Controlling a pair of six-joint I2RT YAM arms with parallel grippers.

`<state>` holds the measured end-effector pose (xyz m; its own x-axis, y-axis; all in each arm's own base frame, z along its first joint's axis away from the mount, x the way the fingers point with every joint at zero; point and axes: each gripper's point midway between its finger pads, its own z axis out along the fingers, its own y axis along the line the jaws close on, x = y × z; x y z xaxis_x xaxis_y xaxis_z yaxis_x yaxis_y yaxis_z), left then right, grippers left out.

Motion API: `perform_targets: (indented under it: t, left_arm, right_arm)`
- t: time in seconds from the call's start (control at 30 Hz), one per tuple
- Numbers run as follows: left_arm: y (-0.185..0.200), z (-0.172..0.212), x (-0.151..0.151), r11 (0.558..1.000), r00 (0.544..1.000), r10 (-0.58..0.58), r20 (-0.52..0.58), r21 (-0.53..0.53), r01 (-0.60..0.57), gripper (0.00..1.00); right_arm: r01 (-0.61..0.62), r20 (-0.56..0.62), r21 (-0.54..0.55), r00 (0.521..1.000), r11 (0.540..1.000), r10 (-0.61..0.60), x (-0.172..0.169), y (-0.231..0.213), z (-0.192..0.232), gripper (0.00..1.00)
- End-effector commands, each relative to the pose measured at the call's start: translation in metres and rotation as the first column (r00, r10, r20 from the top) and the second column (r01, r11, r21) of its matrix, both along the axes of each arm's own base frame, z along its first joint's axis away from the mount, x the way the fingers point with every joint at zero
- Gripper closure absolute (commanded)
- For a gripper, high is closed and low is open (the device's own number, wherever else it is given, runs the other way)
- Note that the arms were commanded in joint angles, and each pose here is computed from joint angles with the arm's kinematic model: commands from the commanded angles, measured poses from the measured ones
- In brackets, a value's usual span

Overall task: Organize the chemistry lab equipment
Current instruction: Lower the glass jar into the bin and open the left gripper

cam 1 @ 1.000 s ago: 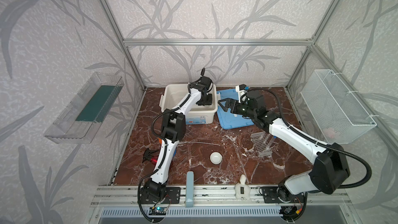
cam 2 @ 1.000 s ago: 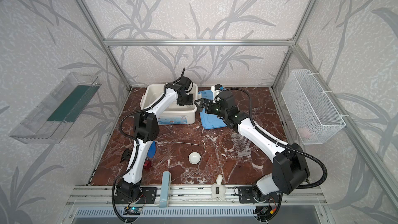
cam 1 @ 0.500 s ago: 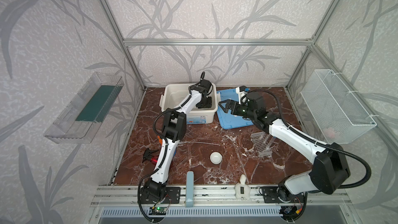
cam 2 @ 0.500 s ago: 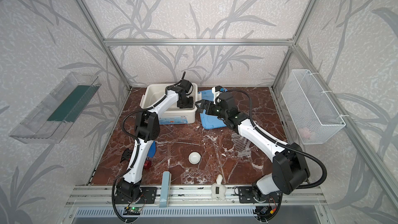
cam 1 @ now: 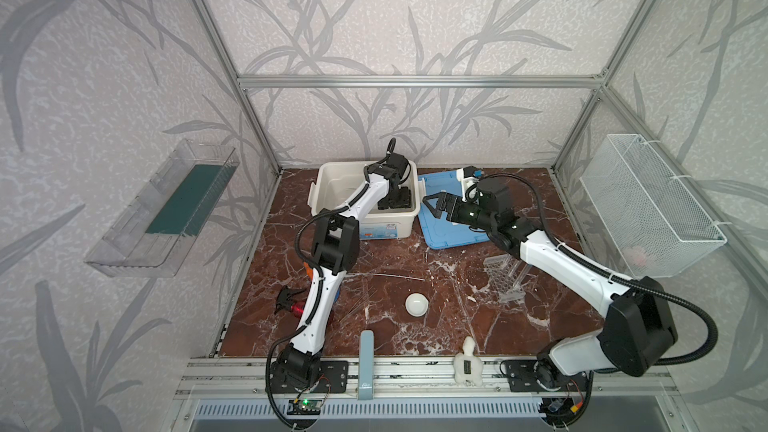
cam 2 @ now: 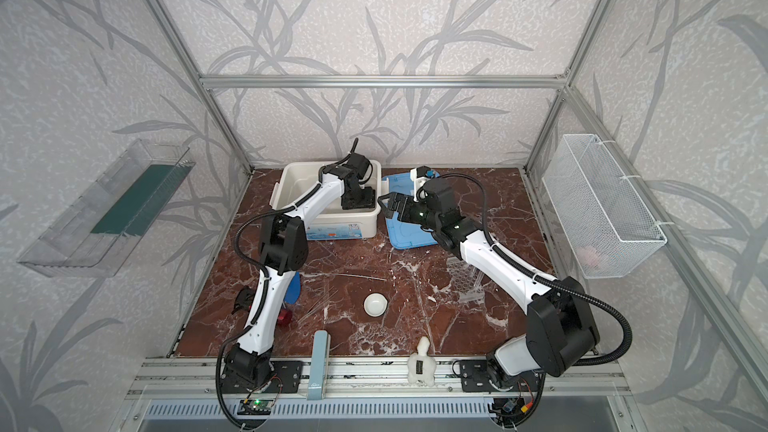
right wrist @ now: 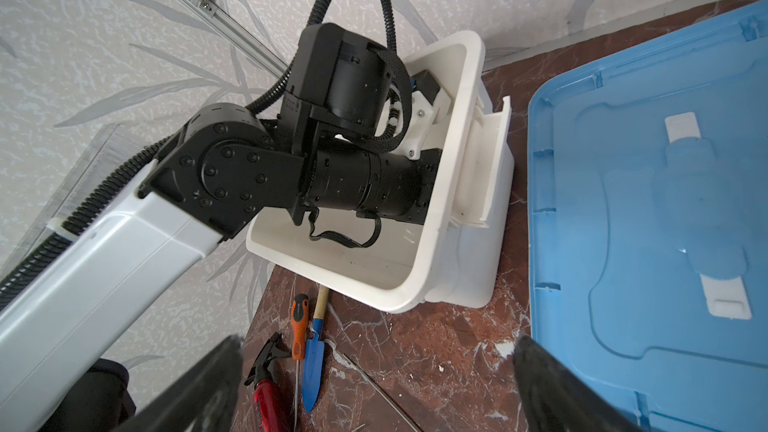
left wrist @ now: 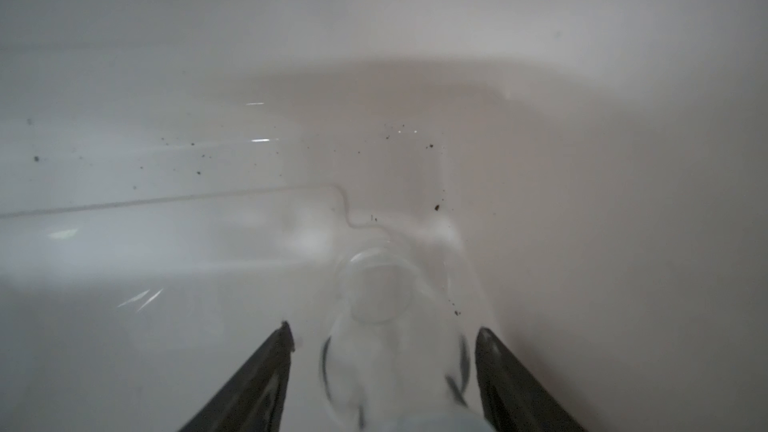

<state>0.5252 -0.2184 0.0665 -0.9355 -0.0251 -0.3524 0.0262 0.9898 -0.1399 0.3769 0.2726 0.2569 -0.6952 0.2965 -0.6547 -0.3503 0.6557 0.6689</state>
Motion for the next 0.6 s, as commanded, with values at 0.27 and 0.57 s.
perform_targets:
  t: [0.27,0.57]
  left_arm:
    - [0.034,0.118,-0.003,0.997,0.986,0.075,0.152,0.013,-0.077,0.14]
    - [0.038,0.201,-0.04,0.998,0.968,0.024,0.25,-0.056,-0.01,0.08]
  right_arm:
    - [-0.039,0.057,0.007,0.998,0.999,0.039,-0.012,-0.003,0.02,0.01]
    - [-0.119,0.101,-0.035,0.987,0.992,0.122,-0.029,-0.006,0.028,0.01]
